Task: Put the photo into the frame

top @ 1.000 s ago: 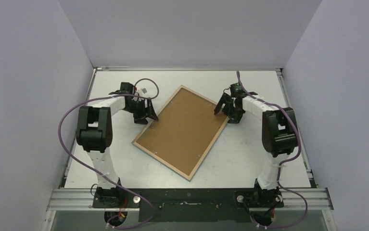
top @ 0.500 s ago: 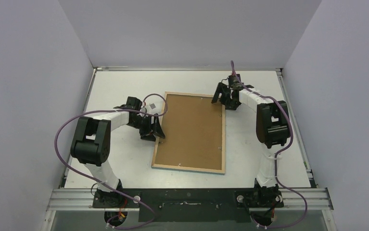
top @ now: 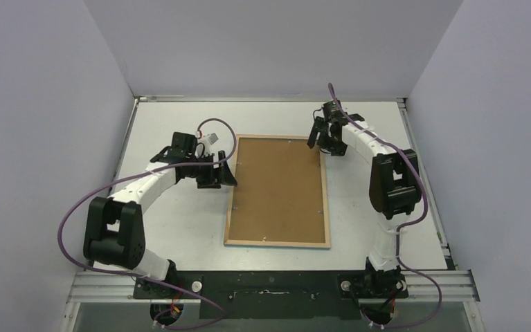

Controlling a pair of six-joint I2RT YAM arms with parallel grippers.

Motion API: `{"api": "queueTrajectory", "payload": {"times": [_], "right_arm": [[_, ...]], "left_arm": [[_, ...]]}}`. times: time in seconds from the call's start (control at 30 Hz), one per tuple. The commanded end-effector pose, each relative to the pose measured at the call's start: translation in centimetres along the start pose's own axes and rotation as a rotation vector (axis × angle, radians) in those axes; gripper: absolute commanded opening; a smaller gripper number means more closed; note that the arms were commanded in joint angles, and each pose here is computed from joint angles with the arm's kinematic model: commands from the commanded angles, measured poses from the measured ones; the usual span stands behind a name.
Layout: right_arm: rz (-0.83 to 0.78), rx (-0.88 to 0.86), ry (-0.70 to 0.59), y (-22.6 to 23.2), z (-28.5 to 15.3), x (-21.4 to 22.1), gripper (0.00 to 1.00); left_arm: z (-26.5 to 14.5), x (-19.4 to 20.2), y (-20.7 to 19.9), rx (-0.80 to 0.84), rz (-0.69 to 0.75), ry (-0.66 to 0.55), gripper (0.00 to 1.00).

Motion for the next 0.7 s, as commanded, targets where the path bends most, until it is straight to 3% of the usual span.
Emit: {"api": "queueTrajectory", "payload": {"times": [0.0, 0.23, 0.4, 0.43, 0.53, 0.67], "right_arm": [[-0.053, 0.095, -0.206, 2.5, -8.7, -1.3, 0.77], [-0.106, 0.006, -0.279, 8.9, -12.9, 3.0, 0.75], [-0.126, -0.112, -0.273, 14.3, -13.5, 6.9, 0.72], [-0.141, -0.153, -0.266, 16.9, -13.7, 8.7, 0.65], [-0.169, -0.114, -0.218, 19.7, -12.7, 10.9, 0.56], [-0.223, -0.098, -0.149, 22.8, -11.7, 14.3, 0.54]], "left_arm": [[-3.8, -2.9, -1.0, -0.139, 0.082, -0.24, 0.77], [-7.3, -3.4, 0.5, -0.473, 0.047, -0.34, 0.97], [-9.3, -3.3, 2.3, -0.724, -0.072, -0.408, 0.97], [-9.7, -3.1, 3.0, -0.783, -0.145, -0.424, 0.97], [-9.4, -2.4, 3.9, -0.802, -0.232, -0.427, 0.96], [-8.3, -1.1, 4.7, -0.783, -0.323, -0.406, 0.93]]}}
Point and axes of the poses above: each gripper's point midway between its finger pads, its own z axis out along the fingers, its own y axis along the line the jaws close on, x = y × z, the point moved 9 cm from there along -z, back along the fingers, and after that the axes turned 2 degrees about -z, right-handed, at the moved point
